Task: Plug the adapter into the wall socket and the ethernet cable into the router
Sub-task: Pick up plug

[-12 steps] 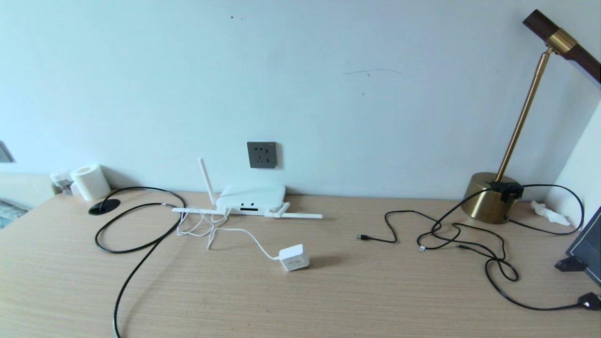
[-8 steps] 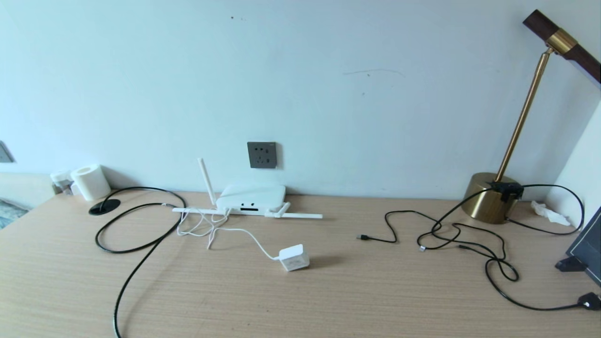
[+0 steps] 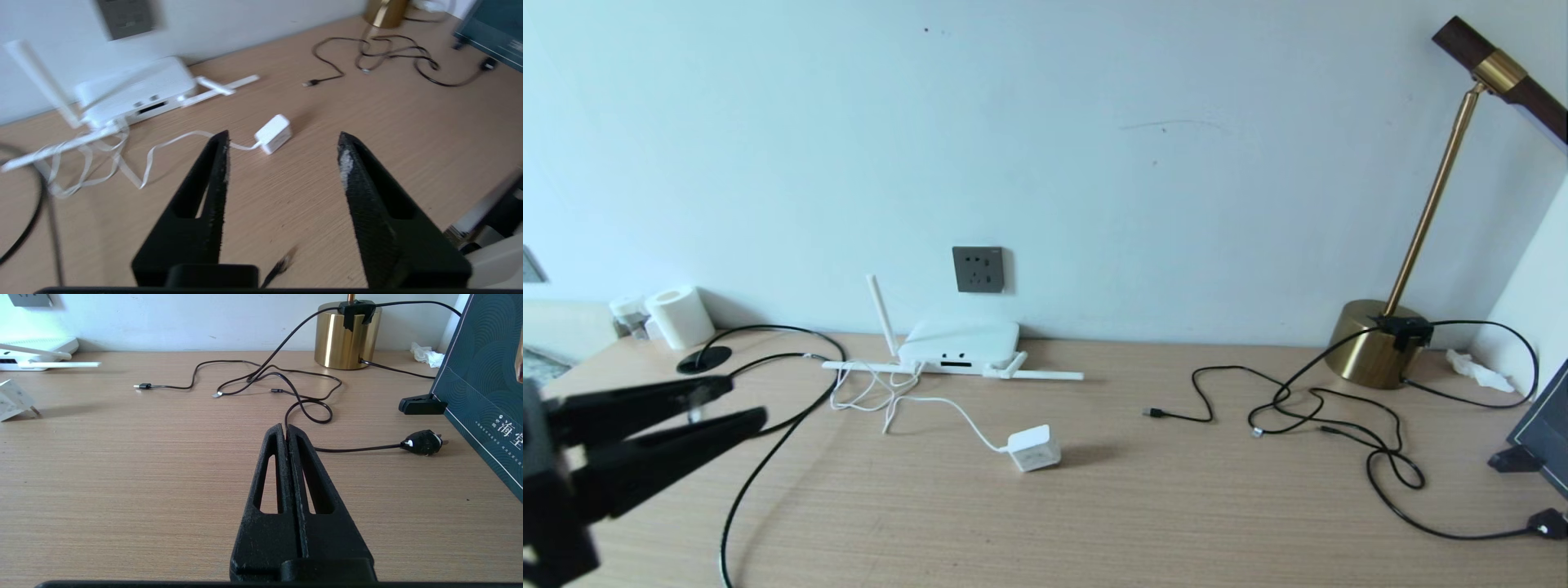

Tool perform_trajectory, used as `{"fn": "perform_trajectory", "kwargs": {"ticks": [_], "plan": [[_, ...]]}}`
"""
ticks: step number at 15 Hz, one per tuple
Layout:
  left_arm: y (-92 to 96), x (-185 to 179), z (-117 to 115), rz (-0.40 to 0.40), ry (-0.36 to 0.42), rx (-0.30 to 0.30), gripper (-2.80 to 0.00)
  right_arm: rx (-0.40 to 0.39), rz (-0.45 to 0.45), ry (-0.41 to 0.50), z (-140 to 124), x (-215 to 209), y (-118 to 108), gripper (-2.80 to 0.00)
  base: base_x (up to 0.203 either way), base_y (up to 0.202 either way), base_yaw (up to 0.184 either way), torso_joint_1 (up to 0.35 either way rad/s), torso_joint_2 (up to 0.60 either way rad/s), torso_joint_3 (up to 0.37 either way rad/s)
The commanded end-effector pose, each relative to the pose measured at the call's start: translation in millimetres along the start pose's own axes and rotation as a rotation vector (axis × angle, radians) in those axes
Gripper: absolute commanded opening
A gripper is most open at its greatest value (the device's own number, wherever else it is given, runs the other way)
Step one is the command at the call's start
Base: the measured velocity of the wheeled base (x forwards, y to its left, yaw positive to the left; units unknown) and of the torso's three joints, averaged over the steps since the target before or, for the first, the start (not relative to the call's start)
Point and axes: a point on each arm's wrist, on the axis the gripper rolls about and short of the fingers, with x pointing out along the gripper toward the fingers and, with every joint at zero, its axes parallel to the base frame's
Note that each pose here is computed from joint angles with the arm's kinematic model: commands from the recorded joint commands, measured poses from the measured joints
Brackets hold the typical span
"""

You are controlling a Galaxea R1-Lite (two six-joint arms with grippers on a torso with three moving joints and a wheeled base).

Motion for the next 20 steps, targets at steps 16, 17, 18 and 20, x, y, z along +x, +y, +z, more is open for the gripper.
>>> {"fn": "perform_trajectory", "kwargs": {"ticks": [16,17,18,20], "plan": [[18.7,211,-2,-0.16,0.415,0.474,0.0,0.0,0.0,0.01,-3,1,0,-2.8,0.0,0.0,0.0,0.0,0.0,0.0],[18.3,211,-3,-0.16,0.422,0.481,0.0,0.0,0.0,0.01,-3,1,0,-2.8,0.0,0.0,0.0,0.0,0.0,0.0],[18.5,212,-3,-0.166,0.42,0.507,0.0,0.0,0.0,0.01,-3,1,0,-2.8,0.0,0.0,0.0,0.0,0.0,0.0],[17.3,214,-5,-0.177,0.422,0.537,0.0,0.0,0.0,0.01,-3,1,0,-2.8,0.0,0.0,0.0,0.0,0.0,0.0]]}}
